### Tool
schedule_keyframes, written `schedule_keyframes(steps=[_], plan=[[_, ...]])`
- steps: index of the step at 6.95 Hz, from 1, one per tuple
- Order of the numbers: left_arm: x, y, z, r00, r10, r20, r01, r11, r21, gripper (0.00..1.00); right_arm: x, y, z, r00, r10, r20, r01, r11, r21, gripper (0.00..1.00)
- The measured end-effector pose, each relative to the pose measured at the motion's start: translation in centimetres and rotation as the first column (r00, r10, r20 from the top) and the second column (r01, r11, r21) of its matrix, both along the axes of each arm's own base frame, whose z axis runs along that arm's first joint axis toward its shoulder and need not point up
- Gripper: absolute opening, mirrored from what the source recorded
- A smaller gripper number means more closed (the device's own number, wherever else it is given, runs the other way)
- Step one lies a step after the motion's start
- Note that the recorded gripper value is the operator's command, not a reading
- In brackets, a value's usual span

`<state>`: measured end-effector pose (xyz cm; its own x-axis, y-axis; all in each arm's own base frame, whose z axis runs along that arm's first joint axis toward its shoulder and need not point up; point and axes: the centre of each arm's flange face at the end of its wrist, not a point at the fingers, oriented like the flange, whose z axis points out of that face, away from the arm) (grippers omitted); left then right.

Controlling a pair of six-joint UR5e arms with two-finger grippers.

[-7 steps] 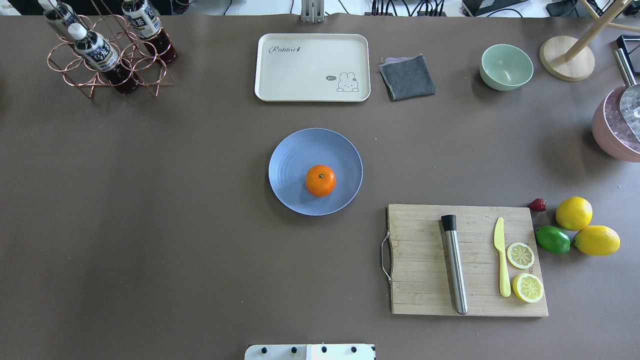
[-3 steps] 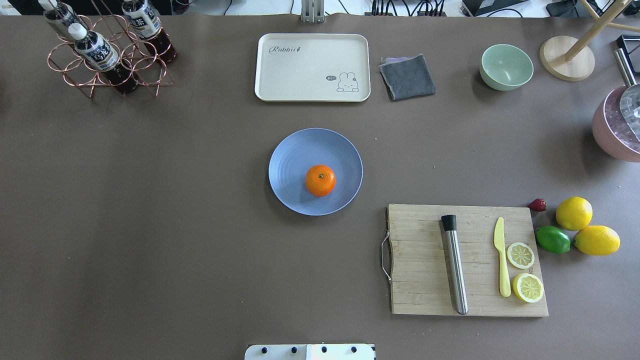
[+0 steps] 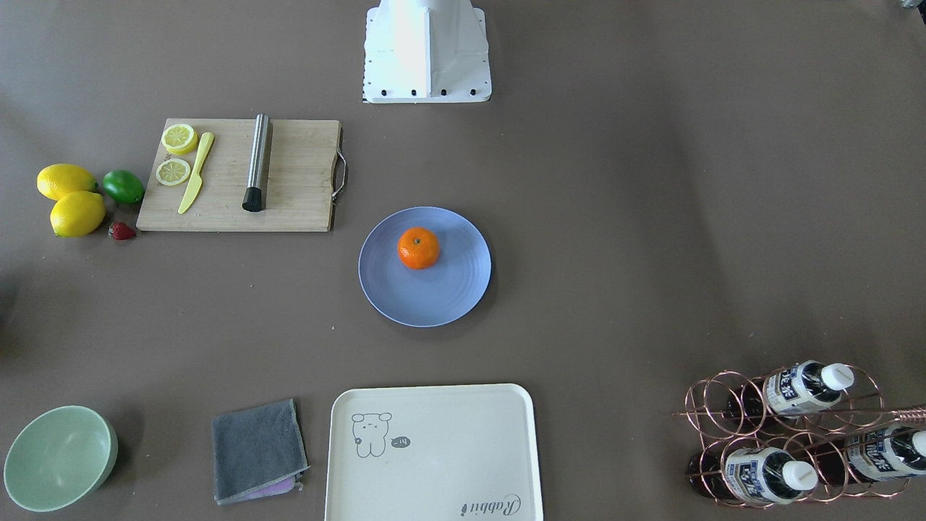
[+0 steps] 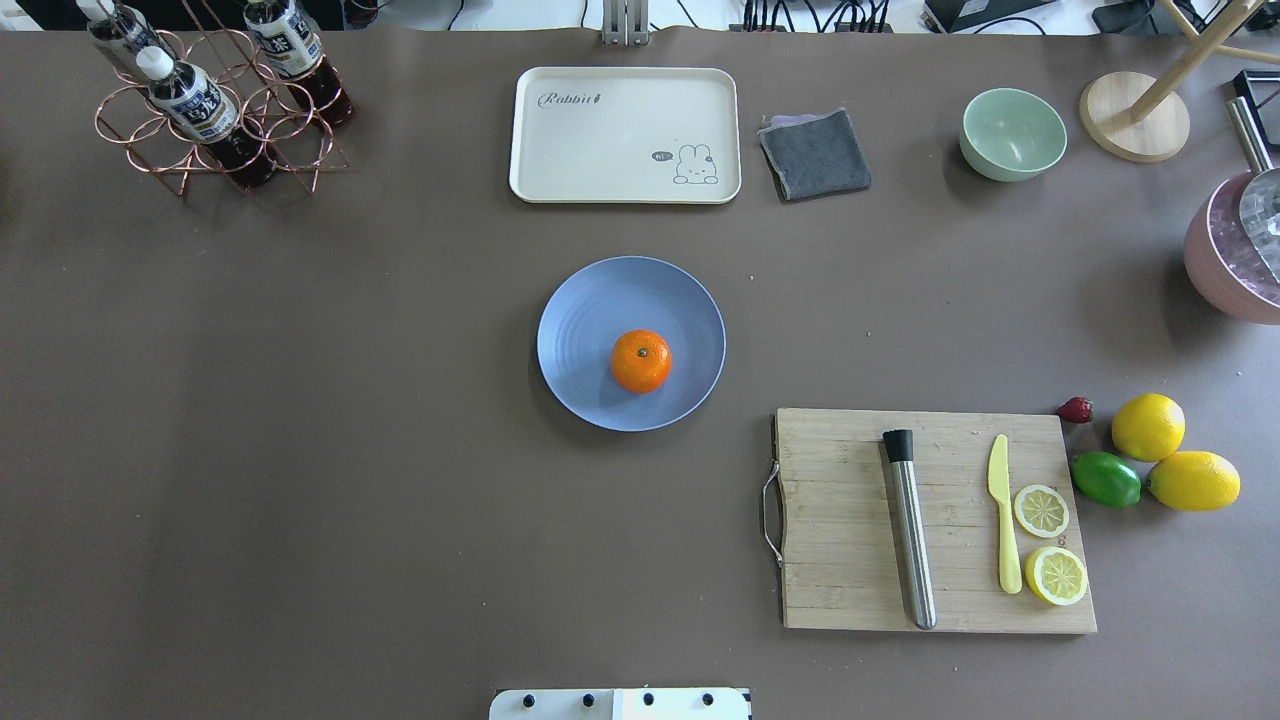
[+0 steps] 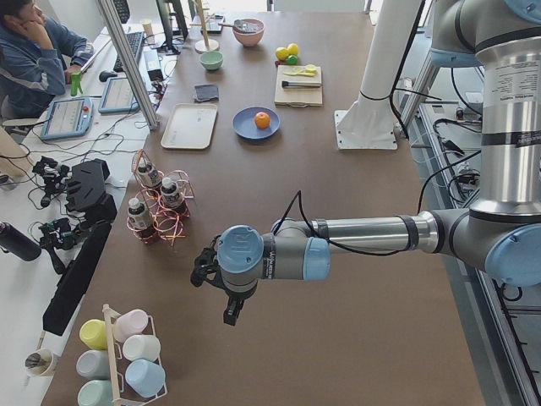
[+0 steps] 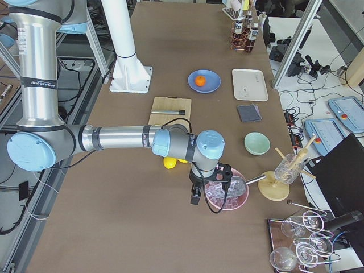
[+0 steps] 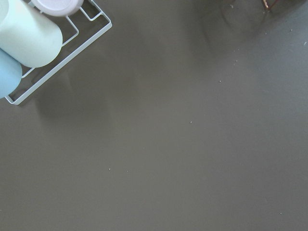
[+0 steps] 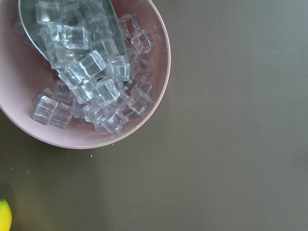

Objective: Pick orange to plate

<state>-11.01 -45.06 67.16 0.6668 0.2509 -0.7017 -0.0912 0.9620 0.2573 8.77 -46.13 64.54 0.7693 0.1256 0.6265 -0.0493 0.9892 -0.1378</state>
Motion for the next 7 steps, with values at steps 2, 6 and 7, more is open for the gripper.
schedule_keyframes(steps=[2, 6, 7], plan=[[-0.03, -0.06, -0.07, 1.000, -0.001, 0.001, 0.001, 1.000, 0.000, 0.98, -0.01, 0.12, 0.10, 1.000, 0.002, 0.010, -0.002, 1.000, -0.003, 1.00], [-0.01, 0.11, -0.02, 1.000, -0.001, 0.000, 0.001, 1.000, -0.002, 0.98, -0.20, 0.38, 0.23, 0.999, 0.005, 0.035, -0.004, 1.000, -0.007, 1.00], [-0.01, 0.13, -0.02, 1.000, -0.001, 0.000, 0.001, 1.000, -0.001, 0.98, -0.20, 0.42, 0.24, 0.999, 0.005, 0.036, -0.004, 1.000, -0.007, 1.00]])
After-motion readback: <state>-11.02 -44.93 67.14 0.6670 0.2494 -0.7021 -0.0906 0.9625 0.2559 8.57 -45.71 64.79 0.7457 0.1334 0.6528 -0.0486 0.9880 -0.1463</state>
